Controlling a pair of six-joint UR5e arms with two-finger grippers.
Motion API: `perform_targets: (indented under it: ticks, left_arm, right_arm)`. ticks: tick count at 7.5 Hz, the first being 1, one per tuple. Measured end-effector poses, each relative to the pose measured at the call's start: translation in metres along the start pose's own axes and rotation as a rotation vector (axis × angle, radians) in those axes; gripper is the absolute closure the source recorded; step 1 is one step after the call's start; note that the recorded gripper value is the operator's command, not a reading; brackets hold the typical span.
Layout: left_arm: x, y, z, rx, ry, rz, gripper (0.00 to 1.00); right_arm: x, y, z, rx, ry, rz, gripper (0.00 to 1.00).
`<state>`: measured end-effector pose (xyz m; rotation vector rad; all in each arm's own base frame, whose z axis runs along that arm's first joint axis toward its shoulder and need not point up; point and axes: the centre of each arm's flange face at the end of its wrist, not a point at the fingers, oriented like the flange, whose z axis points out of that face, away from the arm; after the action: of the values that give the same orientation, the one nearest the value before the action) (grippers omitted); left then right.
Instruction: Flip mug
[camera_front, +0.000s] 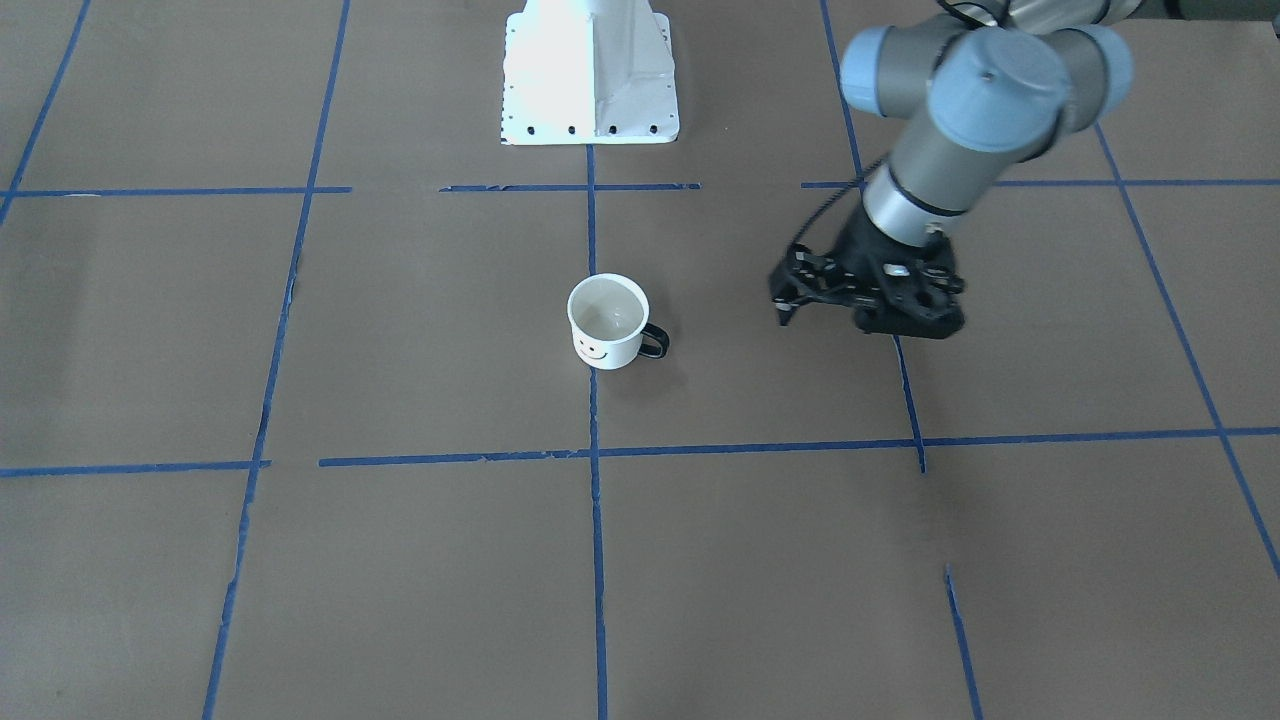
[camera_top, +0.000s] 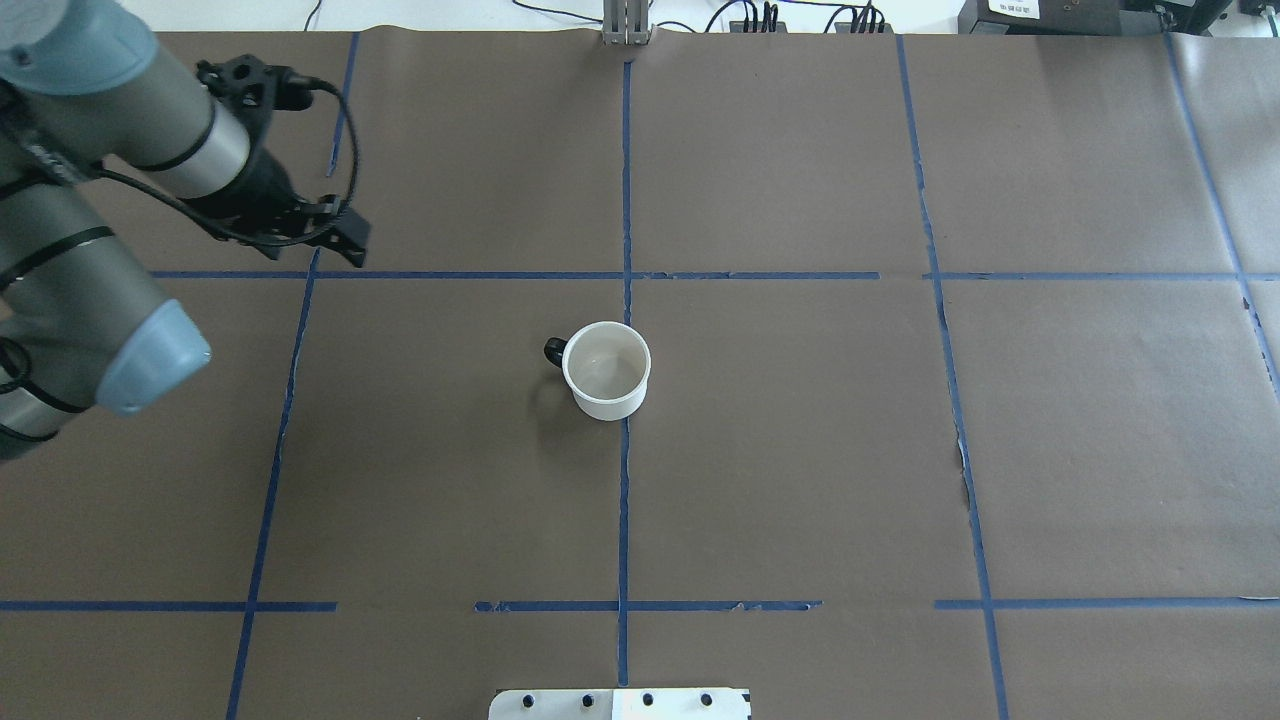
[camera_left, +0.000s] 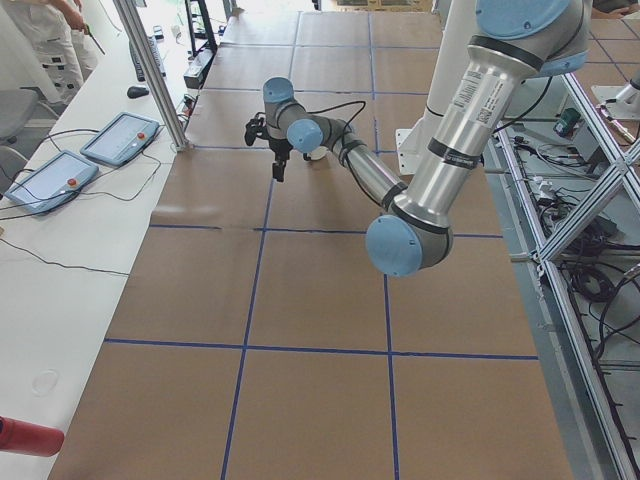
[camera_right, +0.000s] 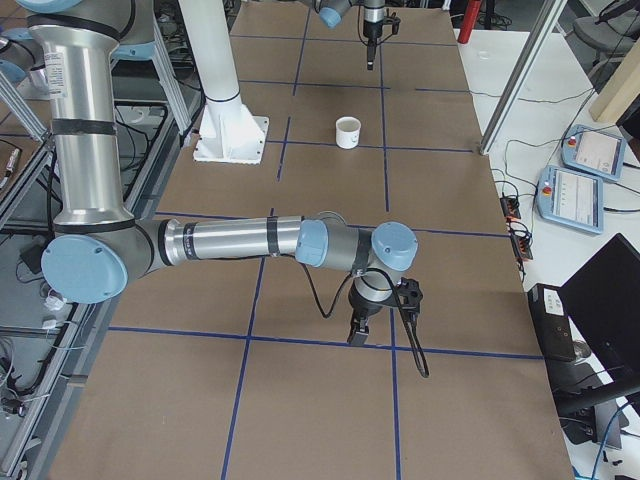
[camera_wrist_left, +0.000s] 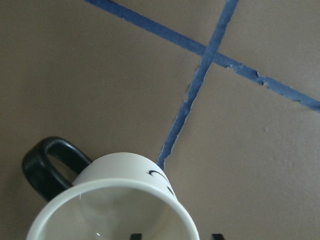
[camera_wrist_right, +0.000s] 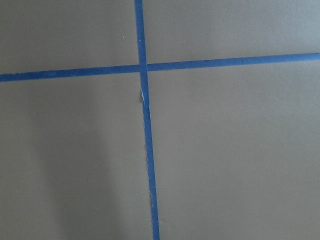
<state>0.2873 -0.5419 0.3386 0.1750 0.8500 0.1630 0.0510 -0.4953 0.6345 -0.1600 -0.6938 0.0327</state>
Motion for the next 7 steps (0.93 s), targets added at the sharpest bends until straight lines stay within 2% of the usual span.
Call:
perform_targets:
  ticks: [1,2,4,5,7]
  left_arm:
    - [-0.095,0.006,-0.015,0.000,-0.073,0.107,0.00]
    - [-0.184,0.018,-0.037,-0.015,-0.134,0.162,0.00]
    - [-0.306,0.054,-0.078,-0.043,-0.196,0.082,0.00]
    - [-0.340,0.074,-0.087,-0.050,-0.187,0.025,0.00]
    - [-0.377,0.111,-0.084,-0.069,-0.082,-0.035,0.00]
  right_arm:
    - [0.000,0.000,0.000,0.000,0.000,0.000,0.00]
    - [0.000,0.000,0.000,0.000,0.000,0.000,0.00]
    - [0.000,0.000,0.000,0.000,0.000,0.000,0.00]
    - [0.000,0.000,0.000,0.000,0.000,0.000,0.00]
    - [0.000,0.000,0.000,-0.001,0.000,0.001,0.00]
